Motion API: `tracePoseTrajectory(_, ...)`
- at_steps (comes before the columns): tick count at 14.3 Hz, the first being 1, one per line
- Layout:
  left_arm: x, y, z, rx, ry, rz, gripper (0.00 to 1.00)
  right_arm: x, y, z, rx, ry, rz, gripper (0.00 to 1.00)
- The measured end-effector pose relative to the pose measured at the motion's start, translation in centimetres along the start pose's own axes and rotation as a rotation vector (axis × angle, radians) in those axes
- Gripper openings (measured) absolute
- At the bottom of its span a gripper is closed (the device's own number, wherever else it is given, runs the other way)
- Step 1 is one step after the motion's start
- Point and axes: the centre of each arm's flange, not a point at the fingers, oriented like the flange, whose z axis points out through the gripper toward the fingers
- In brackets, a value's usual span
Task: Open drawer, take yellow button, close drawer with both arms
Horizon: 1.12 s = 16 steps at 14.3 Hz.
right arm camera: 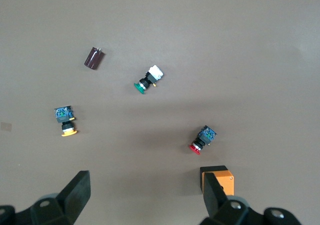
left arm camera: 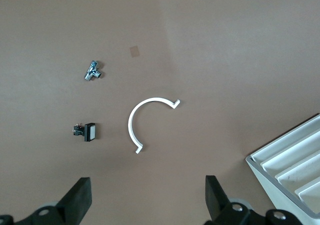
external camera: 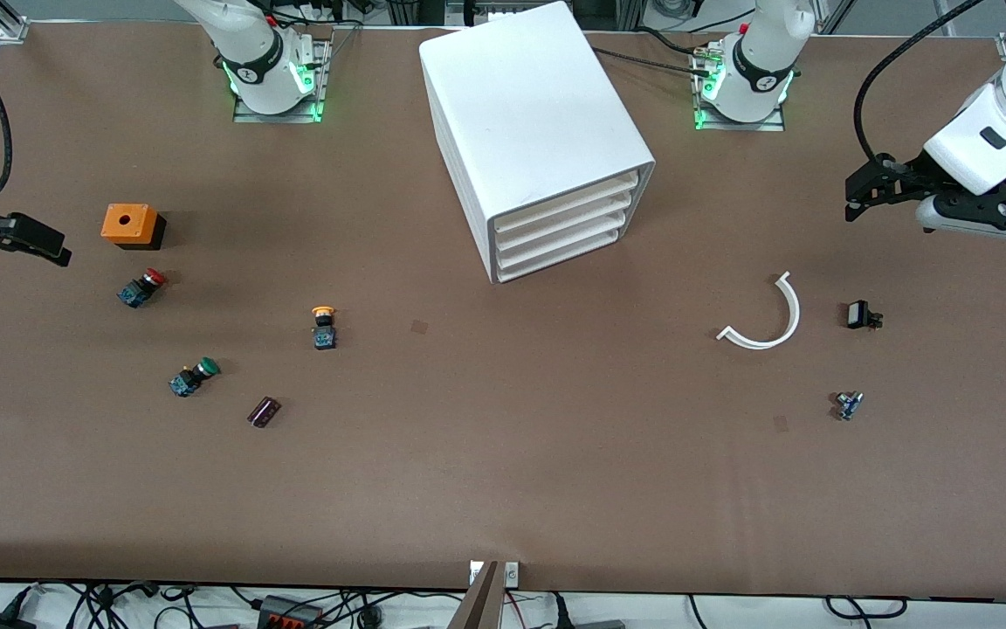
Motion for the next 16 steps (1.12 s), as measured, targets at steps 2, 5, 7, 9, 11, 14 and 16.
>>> tracePoseTrajectory(2, 0.0, 0.0, 0.0, 0.0, 0.0, 0.0, 1.0, -0.22, 0.0, 0.16, 0.001, -0.008, 0.0, 1.0)
tracePoseTrajectory(5, 0.0, 0.0, 0.0, 0.0, 0.0, 0.0, 1.0, -0.31, -0.09, 0.31, 0.001, -0.016, -0.002, 1.0)
tracePoseTrajectory(7, 0.0, 0.01, 0.0, 0.0, 0.0, 0.001, 1.0, -0.31, -0.09, 0.3, 0.001, -0.016, -0.002, 1.0)
tracePoseTrajectory(9, 0.0, 0.03, 0.0, 0.0, 0.0, 0.001, 1.0, -0.32, -0.1, 0.33, 0.001, -0.017, -0.003, 1.0)
tracePoseTrajectory(11, -0.01, 0.03, 0.01, 0.0, -0.001, 0.002, 1.0, -0.33, -0.11, 0.43, 0.001, -0.019, -0.003, 1.0)
tracePoseTrajectory(14, -0.01, 0.04, 0.01, 0.0, -0.001, 0.002, 1.0, -0.31, -0.2, 0.42, 0.001, -0.017, -0.005, 1.0)
tracePoseTrajectory(16, -0.01, 0.05, 0.01, 0.0, -0.001, 0.002, 1.0, -0.3, -0.61, 0.42, 0.001, -0.017, -0.013, 1.0)
